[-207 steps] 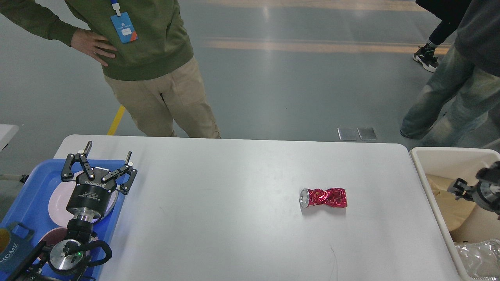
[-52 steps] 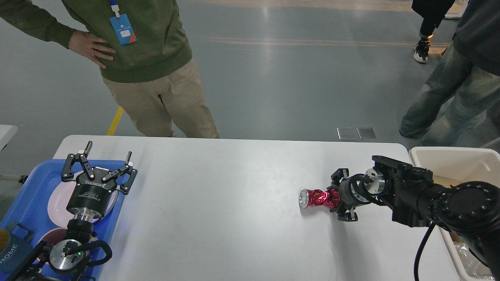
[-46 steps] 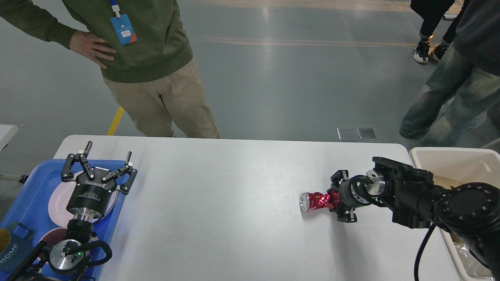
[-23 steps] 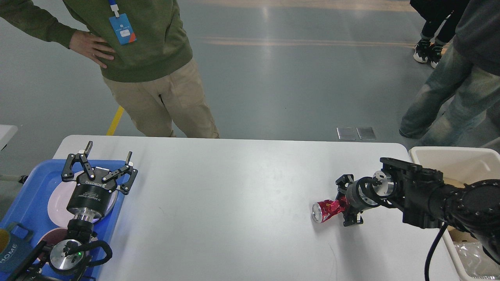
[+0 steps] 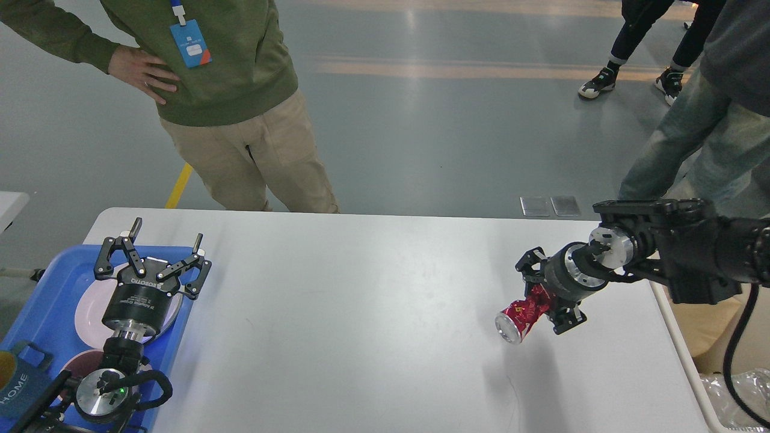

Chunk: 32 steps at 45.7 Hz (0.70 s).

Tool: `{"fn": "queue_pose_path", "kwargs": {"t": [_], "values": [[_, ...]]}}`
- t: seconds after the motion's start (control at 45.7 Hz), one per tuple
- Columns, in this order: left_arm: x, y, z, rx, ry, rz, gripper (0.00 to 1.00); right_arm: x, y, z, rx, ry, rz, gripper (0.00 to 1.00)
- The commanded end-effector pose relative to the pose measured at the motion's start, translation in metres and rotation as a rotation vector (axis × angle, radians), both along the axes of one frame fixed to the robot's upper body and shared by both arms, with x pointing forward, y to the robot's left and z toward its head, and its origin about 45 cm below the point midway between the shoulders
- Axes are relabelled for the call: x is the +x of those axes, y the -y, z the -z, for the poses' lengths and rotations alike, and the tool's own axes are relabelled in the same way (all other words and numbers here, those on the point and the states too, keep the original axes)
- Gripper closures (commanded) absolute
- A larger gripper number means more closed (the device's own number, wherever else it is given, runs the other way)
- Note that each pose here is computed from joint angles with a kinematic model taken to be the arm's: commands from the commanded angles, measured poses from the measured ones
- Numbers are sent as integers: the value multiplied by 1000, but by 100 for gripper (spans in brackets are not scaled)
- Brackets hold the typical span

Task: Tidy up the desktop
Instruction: 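Carry the red wrapper to the beige bin and release it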

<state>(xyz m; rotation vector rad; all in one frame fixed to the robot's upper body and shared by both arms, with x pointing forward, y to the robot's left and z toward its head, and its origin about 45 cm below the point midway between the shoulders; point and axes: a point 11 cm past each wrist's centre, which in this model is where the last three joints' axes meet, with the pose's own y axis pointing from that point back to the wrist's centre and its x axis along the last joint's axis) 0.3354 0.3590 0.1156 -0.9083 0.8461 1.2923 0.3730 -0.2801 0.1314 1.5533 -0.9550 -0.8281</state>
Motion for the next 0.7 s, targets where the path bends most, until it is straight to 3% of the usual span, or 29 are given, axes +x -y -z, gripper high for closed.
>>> {"fn": "queue_pose_path", "kwargs": {"t": [0.0, 0.372, 0.503, 0.678], "values": [[0, 0, 0, 0, 0, 0, 3, -6, 10, -43, -49, -49, -193, 100], [0, 0, 0, 0, 0, 0, 3, -31, 26, -167, -184, -96, -676, 100], [0, 0, 0, 1, -1, 0, 3, -60, 21, -185, -167, -118, -748, 100], [0, 0, 0, 1, -2, 1, 3, -65, 16, -214, -127, -24, -739, 100]]}}
